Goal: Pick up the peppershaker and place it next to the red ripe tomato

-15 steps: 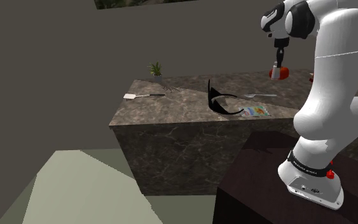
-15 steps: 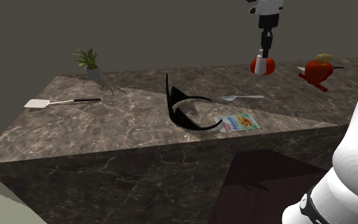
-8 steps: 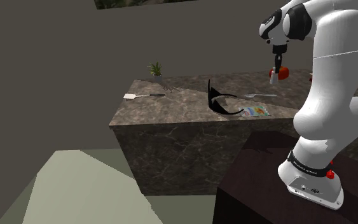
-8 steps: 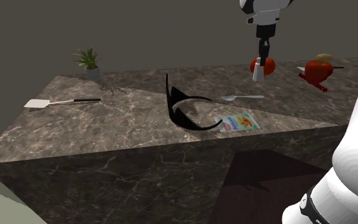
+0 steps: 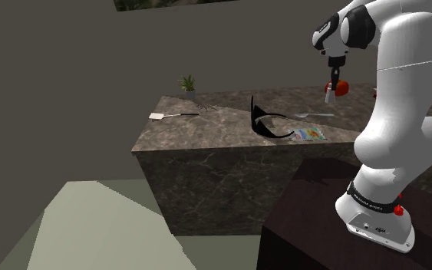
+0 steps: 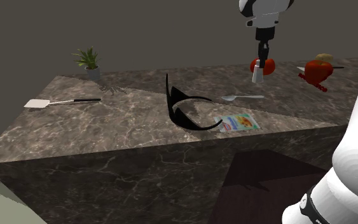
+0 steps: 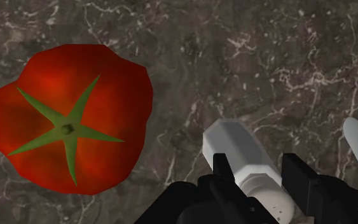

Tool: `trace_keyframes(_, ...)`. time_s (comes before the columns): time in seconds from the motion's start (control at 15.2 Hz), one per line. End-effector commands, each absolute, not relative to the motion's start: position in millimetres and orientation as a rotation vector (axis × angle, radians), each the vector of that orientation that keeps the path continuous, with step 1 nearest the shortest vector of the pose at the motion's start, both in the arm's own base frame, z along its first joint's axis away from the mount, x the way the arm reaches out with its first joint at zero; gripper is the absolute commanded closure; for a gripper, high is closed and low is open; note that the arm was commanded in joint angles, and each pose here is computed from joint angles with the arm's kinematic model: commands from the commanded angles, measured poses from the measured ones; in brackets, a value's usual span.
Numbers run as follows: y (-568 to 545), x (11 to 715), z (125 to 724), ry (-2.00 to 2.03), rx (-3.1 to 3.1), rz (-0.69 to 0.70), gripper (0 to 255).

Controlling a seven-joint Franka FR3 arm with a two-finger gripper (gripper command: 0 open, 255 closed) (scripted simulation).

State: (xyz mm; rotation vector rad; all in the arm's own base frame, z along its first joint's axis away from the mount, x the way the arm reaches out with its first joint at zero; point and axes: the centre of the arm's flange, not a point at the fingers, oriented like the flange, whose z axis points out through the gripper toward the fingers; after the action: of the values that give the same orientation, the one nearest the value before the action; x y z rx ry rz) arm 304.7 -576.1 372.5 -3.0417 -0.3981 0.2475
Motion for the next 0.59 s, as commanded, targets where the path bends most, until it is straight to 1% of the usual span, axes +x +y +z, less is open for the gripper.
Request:
trace_keyframes(0.0, -576, 305, 373, -0.398, -3.042, 0.247, 255)
trace_keyframes(0.07, -576, 305, 373, -0.398, -3.042, 0.247, 0)
trace_keyframes(0.4, -576, 305, 373, -0.398, -3.042, 0.247, 0)
trace_keyframes(0.53, -577, 309, 399, -0.398, -3.042, 0.247, 0)
